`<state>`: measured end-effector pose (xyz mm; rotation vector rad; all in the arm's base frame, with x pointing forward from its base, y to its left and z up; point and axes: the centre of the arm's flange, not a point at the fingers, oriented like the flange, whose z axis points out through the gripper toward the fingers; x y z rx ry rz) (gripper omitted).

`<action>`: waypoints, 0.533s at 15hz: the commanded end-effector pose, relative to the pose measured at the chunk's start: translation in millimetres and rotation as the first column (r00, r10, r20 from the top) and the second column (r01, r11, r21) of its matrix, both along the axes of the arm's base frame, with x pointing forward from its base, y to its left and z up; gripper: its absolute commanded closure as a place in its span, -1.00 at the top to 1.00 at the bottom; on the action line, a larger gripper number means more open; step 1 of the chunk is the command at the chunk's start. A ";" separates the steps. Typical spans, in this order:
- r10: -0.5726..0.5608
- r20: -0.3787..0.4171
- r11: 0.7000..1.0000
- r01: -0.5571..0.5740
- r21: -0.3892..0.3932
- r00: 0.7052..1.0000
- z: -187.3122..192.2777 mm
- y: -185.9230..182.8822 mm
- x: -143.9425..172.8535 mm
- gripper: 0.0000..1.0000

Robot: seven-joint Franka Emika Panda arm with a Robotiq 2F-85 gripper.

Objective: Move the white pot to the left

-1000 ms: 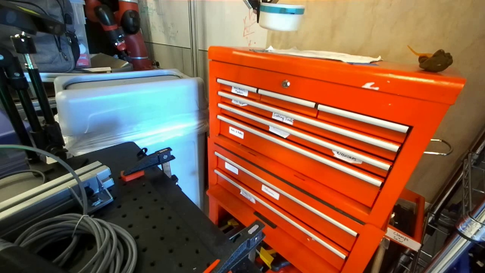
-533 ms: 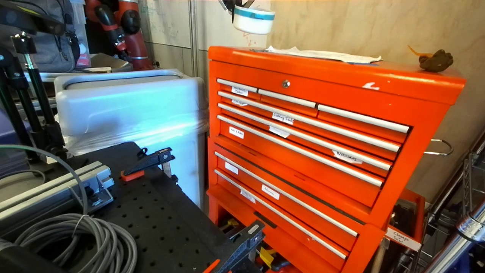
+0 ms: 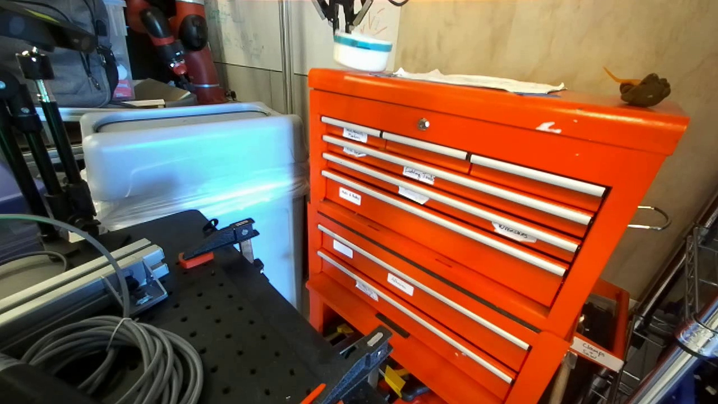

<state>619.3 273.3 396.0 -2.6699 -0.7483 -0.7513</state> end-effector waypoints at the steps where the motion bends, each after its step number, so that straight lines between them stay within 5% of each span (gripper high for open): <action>1: 0.006 0.018 1.000 -0.006 -0.012 1.000 2.3 4.2 -1.6 0.20; 6: 0.006 0.027 1.000 -0.006 0.004 1.000 32.0 -7.6 -5.0 0.93; 8: 0.002 0.021 1.000 -0.003 0.016 1.000 65.5 -24.1 -12.0 1.00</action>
